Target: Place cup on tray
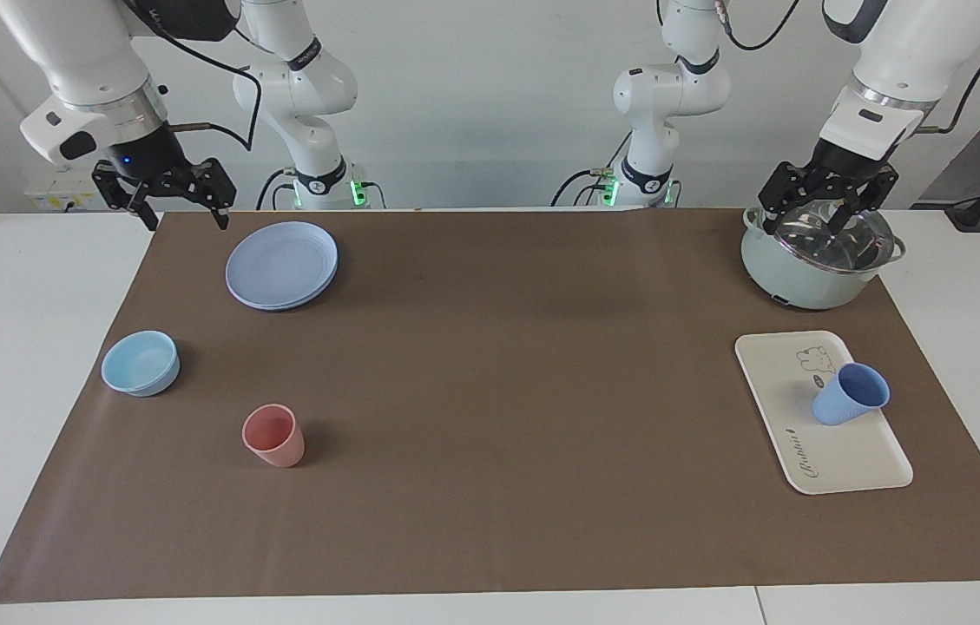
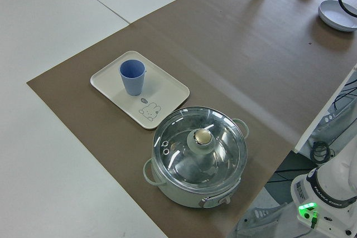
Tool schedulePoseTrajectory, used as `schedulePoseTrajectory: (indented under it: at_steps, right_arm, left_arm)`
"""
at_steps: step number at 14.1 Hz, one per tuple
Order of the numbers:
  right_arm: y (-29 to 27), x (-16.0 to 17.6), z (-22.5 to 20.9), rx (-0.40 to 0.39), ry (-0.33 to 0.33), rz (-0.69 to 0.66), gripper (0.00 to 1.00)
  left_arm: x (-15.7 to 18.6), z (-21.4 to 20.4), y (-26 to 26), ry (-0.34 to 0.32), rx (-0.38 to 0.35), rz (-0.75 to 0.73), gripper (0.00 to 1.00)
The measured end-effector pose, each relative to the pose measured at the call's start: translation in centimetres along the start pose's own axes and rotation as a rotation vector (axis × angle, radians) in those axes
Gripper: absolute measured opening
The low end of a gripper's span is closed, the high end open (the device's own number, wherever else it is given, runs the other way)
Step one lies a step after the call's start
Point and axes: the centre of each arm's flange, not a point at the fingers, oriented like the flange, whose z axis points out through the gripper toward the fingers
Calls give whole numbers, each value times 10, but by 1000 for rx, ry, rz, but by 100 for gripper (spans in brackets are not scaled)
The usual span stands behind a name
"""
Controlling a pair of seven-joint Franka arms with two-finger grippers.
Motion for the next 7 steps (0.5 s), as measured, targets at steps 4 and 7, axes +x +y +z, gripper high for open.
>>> schedulePoseTrajectory:
  at_steps: [4, 7]
  right_arm:
    - [0, -1, -2, 0, 3, 0, 100]
    - [-1, -1, -2, 0, 3, -1, 100]
  left_arm:
    - [0, 0, -1, 2, 0, -2, 100]
    - [0, 0, -2, 1, 0, -4, 100]
